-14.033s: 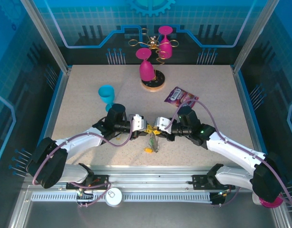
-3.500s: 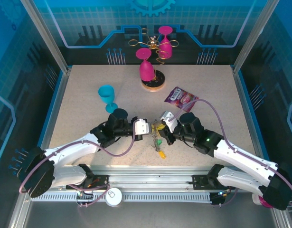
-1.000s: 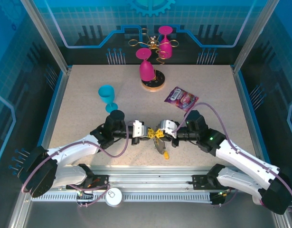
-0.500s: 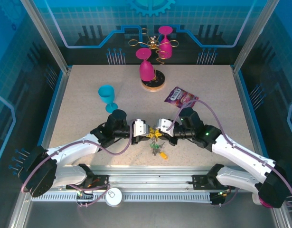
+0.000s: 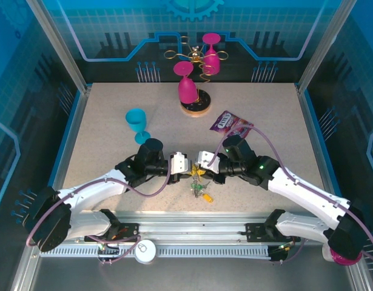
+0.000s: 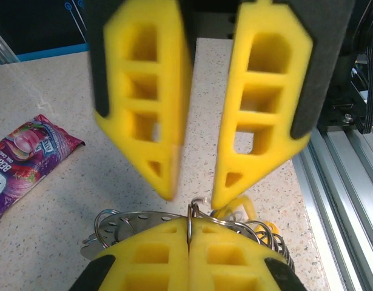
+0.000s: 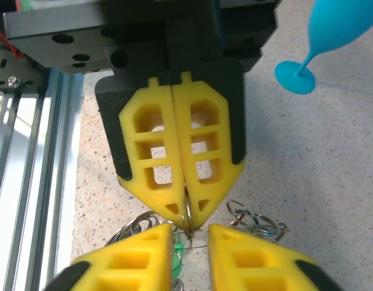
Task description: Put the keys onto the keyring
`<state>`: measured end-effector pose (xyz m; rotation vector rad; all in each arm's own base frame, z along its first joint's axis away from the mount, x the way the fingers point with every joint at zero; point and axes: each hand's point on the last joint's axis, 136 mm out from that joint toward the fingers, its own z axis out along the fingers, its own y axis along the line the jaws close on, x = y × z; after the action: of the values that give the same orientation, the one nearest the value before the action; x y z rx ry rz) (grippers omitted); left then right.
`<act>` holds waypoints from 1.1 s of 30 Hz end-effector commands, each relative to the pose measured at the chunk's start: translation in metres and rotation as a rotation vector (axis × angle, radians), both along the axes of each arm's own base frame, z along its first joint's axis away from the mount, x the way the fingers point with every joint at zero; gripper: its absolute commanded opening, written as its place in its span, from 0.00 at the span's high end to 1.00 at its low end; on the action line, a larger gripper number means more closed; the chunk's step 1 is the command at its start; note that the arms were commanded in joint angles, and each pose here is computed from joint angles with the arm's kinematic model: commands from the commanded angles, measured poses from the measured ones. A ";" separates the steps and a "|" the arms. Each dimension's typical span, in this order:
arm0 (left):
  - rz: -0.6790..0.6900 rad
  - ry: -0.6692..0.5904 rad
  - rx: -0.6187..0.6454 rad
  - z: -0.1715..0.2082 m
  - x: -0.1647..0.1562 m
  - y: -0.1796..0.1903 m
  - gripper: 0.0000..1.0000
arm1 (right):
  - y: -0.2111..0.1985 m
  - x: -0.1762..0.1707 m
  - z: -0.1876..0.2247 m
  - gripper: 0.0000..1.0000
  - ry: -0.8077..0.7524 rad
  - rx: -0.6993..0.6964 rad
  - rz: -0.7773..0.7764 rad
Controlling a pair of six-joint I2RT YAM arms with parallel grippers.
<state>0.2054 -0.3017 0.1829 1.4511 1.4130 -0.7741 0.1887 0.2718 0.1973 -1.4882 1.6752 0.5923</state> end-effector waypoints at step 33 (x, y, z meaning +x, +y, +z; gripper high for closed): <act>-0.034 -0.096 -0.166 0.037 -0.009 -0.004 1.00 | 0.001 -0.001 -0.023 0.67 -0.001 0.095 -0.110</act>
<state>0.2065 -0.3035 0.2000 1.3782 1.3159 -0.7752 0.1836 0.2692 0.1700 -1.3333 1.7312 0.6276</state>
